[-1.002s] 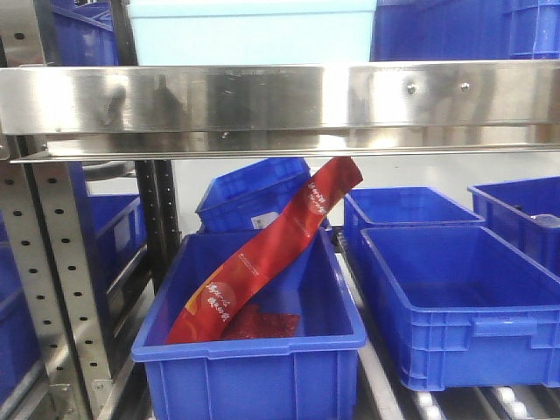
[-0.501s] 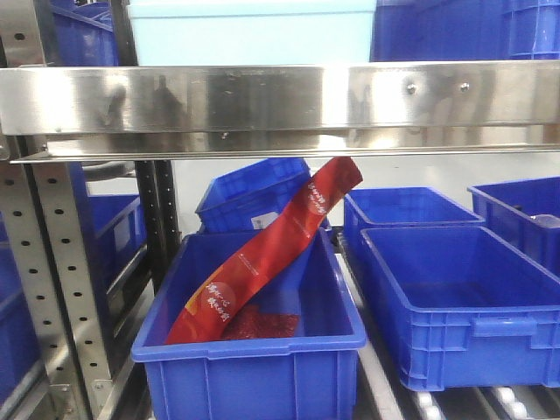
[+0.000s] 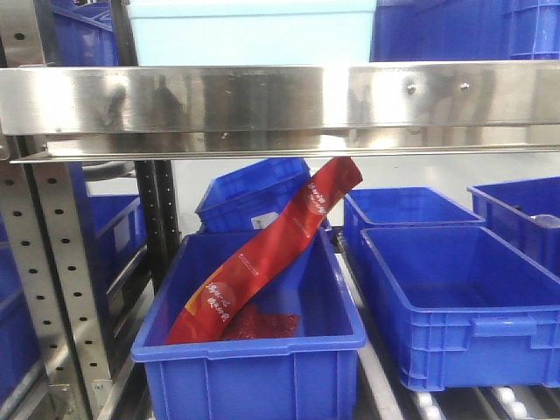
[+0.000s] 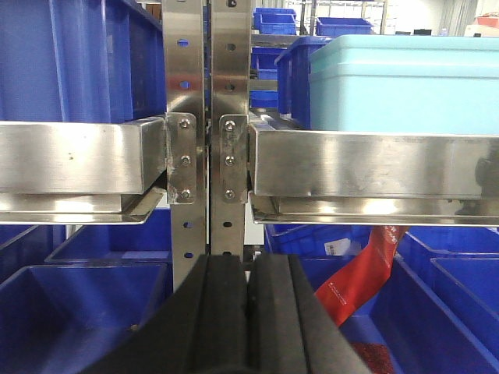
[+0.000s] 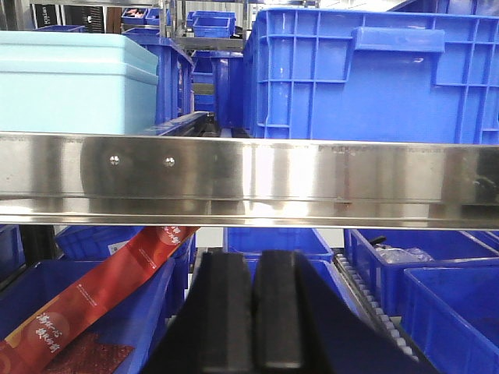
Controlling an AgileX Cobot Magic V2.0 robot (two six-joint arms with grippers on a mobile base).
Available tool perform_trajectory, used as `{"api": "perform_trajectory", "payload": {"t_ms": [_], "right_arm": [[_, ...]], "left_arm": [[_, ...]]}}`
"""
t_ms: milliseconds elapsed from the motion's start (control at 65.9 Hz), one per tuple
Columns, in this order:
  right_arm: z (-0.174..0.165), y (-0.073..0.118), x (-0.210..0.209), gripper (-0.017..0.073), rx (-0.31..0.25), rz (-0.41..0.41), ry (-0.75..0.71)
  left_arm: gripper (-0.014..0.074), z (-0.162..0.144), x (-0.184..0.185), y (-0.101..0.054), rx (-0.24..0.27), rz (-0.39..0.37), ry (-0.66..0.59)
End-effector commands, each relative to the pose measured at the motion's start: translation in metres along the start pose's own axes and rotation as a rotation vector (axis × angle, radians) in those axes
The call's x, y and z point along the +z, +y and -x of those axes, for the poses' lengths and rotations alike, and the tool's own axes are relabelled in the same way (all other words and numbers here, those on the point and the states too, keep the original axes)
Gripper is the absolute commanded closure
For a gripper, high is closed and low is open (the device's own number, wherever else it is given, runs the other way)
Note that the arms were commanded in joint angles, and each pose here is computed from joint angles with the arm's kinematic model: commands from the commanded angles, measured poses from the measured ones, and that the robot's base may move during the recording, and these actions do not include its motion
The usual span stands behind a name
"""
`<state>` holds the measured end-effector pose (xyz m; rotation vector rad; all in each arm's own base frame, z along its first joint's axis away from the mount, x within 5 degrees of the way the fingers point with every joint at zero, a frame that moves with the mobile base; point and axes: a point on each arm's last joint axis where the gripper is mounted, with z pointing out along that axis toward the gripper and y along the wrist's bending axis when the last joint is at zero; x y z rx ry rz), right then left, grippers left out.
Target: Move two blue bins to right shelf middle
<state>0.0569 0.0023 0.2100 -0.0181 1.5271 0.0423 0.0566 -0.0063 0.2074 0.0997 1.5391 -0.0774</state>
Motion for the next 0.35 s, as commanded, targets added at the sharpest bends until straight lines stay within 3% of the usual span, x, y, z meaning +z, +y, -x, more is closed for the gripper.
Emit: {"api": "perform_trajectory", "payload": {"t_ms": [0, 334], "right_arm": [[0.0008, -0.0003, -0.0006, 0.0721, -0.013, -0.005, -0.016], [0.0008, -0.0003, -0.0006, 0.0721, -0.013, -0.005, -0.016]], "left_arm": [[0.0704, 0.0032, -0.0005, 0.0001, -0.004, 0.003, -0.03], [0.0704, 0.0032, -0.0005, 0.0001, -0.004, 0.003, -0.03]]}}
